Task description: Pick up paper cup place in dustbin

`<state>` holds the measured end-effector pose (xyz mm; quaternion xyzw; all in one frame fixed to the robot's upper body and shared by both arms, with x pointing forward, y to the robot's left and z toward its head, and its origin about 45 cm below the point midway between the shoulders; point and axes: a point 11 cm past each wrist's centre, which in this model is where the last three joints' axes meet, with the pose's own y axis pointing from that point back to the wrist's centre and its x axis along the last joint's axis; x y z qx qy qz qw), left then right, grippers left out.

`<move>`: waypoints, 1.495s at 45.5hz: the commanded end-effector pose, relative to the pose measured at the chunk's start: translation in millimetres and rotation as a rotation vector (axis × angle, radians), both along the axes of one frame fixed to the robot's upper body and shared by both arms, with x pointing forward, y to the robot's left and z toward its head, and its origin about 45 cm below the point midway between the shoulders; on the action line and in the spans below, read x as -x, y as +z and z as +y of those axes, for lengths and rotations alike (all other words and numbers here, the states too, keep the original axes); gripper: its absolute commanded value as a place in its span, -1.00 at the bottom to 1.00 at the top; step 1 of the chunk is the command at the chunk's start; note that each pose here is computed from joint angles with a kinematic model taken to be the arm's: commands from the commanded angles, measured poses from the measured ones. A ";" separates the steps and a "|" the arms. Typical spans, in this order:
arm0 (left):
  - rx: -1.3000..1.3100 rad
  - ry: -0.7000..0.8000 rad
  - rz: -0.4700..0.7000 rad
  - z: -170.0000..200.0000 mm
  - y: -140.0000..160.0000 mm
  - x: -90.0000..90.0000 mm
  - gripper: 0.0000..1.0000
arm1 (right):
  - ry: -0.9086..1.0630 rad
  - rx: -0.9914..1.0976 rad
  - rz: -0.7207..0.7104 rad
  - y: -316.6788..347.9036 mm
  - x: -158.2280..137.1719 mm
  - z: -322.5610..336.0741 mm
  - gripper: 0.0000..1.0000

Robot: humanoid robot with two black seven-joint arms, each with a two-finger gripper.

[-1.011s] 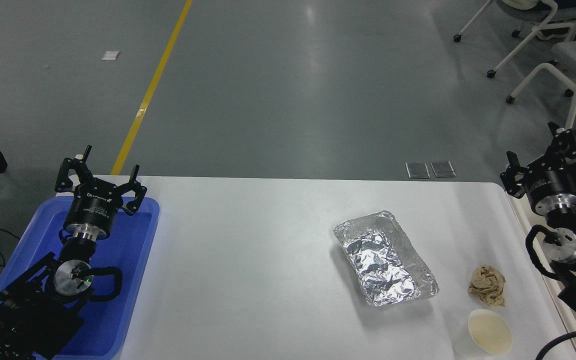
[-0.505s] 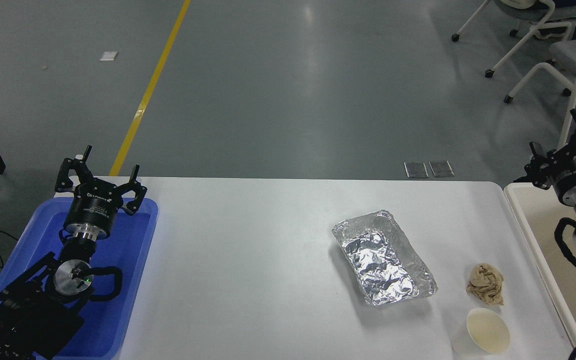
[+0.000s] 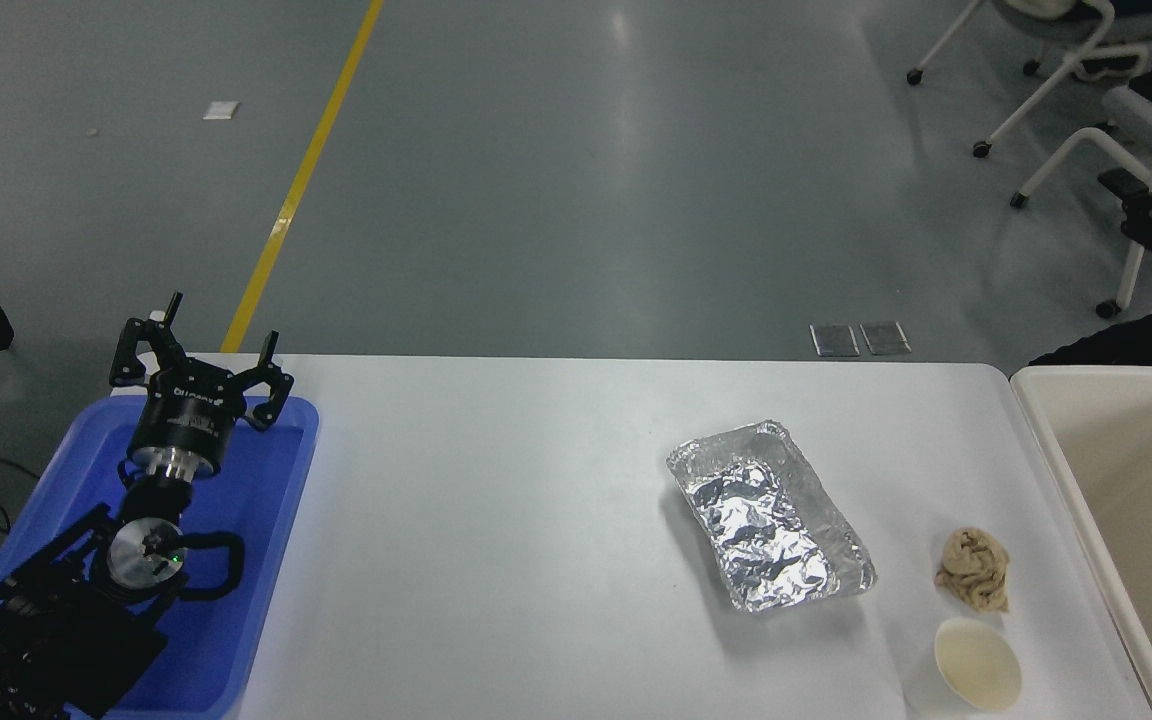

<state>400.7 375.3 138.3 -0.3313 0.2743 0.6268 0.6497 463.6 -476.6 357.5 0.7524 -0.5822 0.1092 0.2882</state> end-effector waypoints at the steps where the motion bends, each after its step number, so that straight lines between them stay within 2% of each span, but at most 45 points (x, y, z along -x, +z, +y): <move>1: 0.000 0.000 0.000 0.0 0.0 0.0 1.00 | 0.133 0.396 0.230 33.9 6.4 10.9 1.00; 6: 0.000 0.000 0.000 0.0 0.0 0.0 1.00 | 0.227 0.543 0.344 27.0 15.8 27.3 1.00; 21: 0.000 0.000 0.000 0.0 0.0 0.0 1.00 | 0.457 0.687 0.650 -4.0 75.9 77.9 1.00; 32: 0.000 0.000 0.000 0.0 0.0 0.0 1.00 | 0.510 0.677 0.835 -27.9 119.5 82.5 1.00; 40: 0.000 0.000 0.000 0.0 0.0 0.0 1.00 | 0.564 0.637 0.978 -32.3 162.7 89.1 1.00; 49: 0.001 0.001 0.001 0.3 -0.6 0.5 1.00 | 0.621 0.568 1.090 -20.9 181.6 96.6 1.00; 68: 0.000 0.000 0.000 0.0 0.0 0.0 1.00 | 0.713 0.641 1.121 -32.1 184.0 99.6 1.00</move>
